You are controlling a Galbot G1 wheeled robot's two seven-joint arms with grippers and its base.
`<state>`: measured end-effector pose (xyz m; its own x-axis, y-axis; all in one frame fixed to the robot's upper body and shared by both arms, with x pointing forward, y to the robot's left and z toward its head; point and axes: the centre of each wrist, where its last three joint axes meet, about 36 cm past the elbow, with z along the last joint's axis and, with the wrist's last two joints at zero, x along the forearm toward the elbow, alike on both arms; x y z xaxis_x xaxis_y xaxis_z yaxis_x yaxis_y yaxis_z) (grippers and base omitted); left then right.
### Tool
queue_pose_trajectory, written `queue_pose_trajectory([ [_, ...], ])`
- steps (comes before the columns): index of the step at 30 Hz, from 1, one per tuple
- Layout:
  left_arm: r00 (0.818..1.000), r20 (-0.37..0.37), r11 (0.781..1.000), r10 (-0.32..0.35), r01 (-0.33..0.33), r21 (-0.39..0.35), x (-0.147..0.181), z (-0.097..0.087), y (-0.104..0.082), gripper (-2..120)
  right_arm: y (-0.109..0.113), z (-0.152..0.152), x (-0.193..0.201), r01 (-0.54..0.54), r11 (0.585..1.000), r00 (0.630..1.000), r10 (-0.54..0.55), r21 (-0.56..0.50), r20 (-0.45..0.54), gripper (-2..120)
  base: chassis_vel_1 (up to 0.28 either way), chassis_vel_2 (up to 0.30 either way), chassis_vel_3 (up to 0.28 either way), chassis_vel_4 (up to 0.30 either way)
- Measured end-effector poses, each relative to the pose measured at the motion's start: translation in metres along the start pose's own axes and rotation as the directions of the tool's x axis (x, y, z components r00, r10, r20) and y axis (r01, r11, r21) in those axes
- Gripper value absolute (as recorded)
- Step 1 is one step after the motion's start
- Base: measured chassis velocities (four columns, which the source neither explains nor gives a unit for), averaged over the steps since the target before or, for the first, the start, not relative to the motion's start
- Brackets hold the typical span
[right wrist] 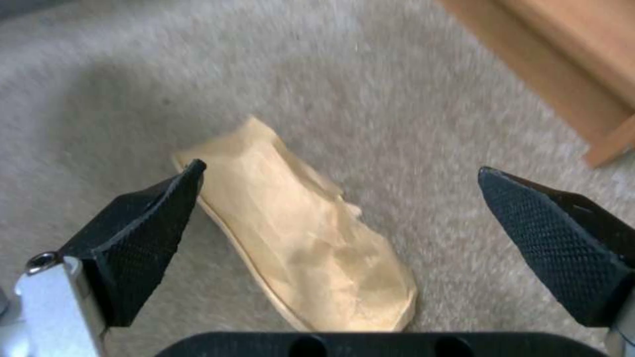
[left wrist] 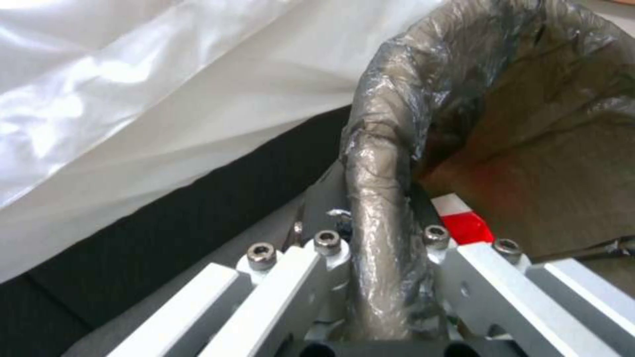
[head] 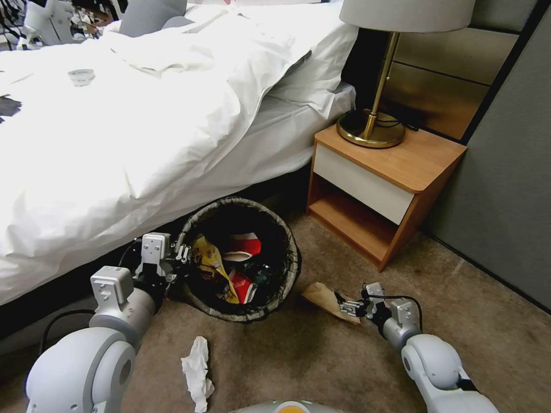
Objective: Pick up the trash bin, then pick up the garbage from the floor and place it into the trash bin.
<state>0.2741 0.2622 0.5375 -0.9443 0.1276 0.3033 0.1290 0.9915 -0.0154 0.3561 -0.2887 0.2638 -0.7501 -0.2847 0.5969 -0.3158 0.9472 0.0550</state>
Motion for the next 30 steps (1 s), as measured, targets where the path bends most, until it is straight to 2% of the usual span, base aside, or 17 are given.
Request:
queue_pose_trajectory([
  [7, 1.000, 0.003, 1.000, 0.010, -0.010, 0.003, -0.003, -0.001, -0.001, 3, -0.006, 0.013, -0.028, -0.015, 1.000, 0.998, 0.014, -0.007, -0.061, 100, 0.000, 0.000, 0.000, 0.000],
  [30, 1.000, 0.003, 1.000, 0.021, -0.021, 0.008, -0.009, -0.001, -0.004, 3, 0.002, 0.029, -0.062, 0.005, 1.000, 0.997, -0.003, 0.019, -0.083, 100, 0.000, 0.000, 0.000, 0.000],
])
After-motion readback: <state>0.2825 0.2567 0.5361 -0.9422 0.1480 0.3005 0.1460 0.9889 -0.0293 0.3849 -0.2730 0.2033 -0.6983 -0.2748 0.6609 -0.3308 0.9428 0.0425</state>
